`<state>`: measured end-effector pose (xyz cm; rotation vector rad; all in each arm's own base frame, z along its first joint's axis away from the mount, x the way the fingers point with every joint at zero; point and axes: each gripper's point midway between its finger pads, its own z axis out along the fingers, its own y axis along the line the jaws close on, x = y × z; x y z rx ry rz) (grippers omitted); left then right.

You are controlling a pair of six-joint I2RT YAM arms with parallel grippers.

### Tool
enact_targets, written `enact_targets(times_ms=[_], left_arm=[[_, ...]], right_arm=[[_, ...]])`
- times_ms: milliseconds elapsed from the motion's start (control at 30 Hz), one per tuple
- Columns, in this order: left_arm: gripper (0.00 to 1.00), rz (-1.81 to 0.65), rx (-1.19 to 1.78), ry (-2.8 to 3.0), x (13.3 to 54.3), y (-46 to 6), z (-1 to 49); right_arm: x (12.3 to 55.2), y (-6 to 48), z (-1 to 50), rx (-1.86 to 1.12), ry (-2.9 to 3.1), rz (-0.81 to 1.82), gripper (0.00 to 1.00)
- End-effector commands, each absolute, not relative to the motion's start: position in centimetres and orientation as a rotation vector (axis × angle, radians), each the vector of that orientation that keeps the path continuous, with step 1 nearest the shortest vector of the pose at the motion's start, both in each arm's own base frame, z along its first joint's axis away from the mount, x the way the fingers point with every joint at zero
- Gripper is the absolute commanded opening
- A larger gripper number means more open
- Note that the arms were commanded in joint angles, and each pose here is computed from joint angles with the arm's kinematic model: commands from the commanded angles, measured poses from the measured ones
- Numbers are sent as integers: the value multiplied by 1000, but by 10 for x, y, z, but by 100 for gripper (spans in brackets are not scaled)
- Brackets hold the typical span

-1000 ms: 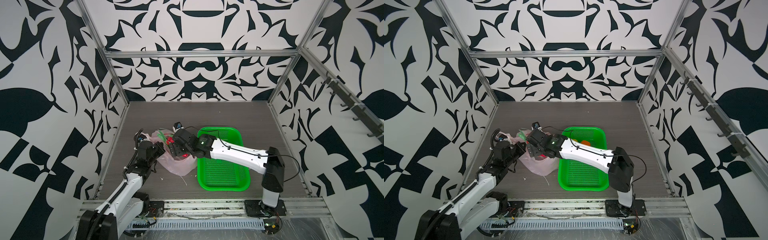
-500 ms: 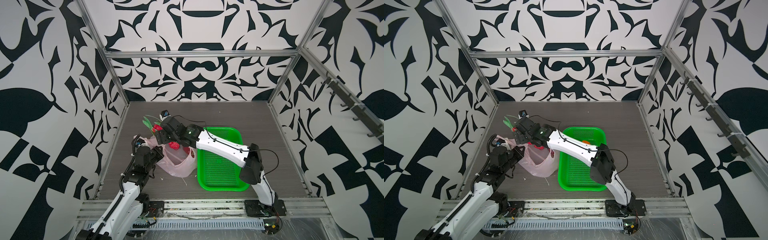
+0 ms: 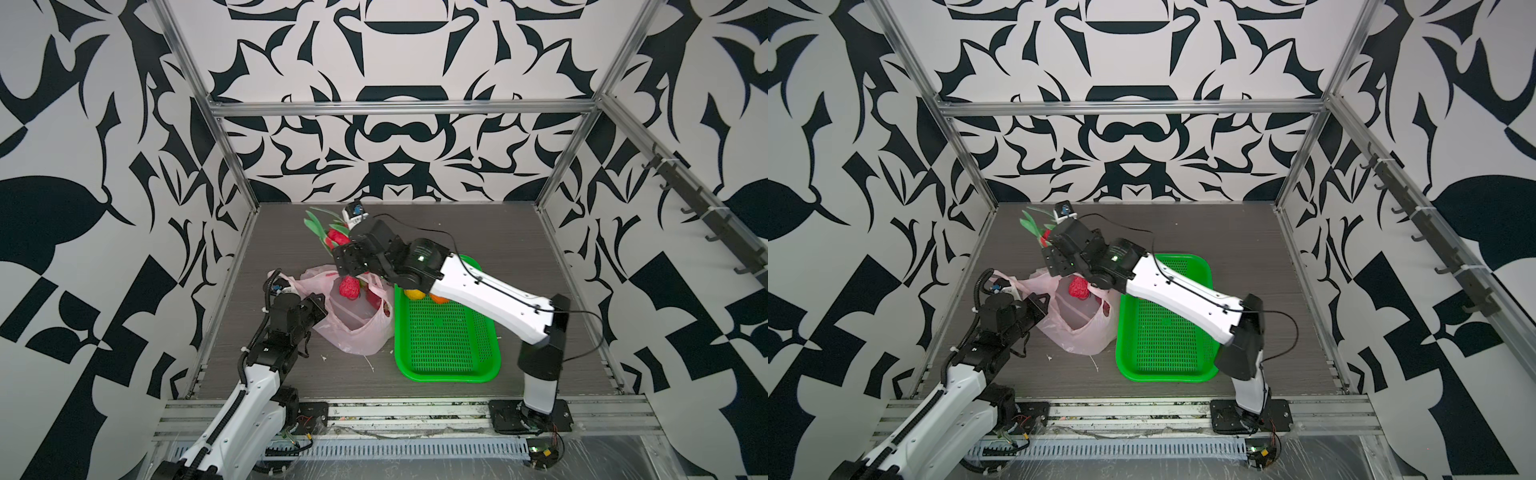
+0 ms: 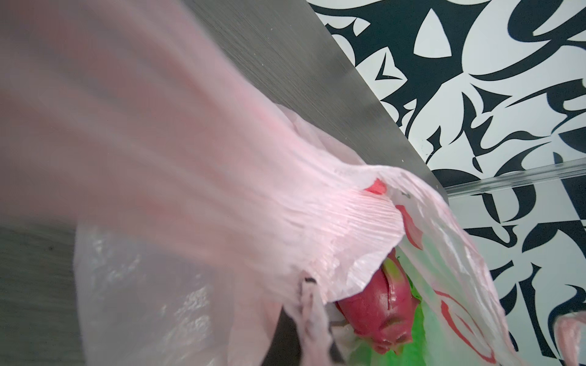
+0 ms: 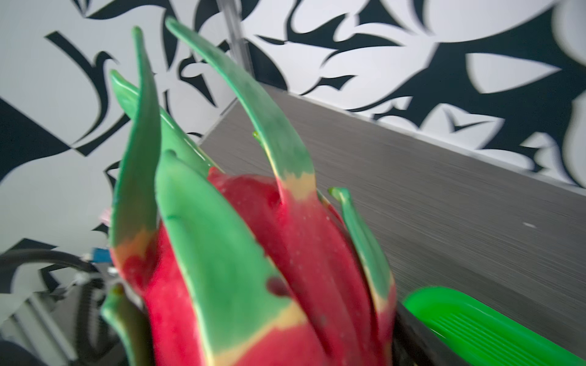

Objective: Untie the knot of the plastic bag and take out the fruit
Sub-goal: Pick up the fruit from the plastic bag, then place the fruit in the basket.

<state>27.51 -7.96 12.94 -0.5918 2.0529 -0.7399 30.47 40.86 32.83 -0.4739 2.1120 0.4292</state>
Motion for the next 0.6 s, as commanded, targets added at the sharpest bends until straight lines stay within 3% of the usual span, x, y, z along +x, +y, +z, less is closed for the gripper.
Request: enact_targets(times_ms=[0, 133, 267, 567], left_arm=[[0, -727, -587, 2056, 271, -77, 130], [0, -732, -579, 2057, 269, -78, 132], [0, -730, -579, 2065, 267, -78, 132], [0, -703, -590, 2046, 263, -72, 141]], right_arm=[[315, 335, 360, -245, 2040, 343, 0], [305, 263, 317, -78, 2139, 235, 0], [283, 226, 270, -25, 2246, 156, 0], [222, 206, 190, -17, 2451, 106, 0]])
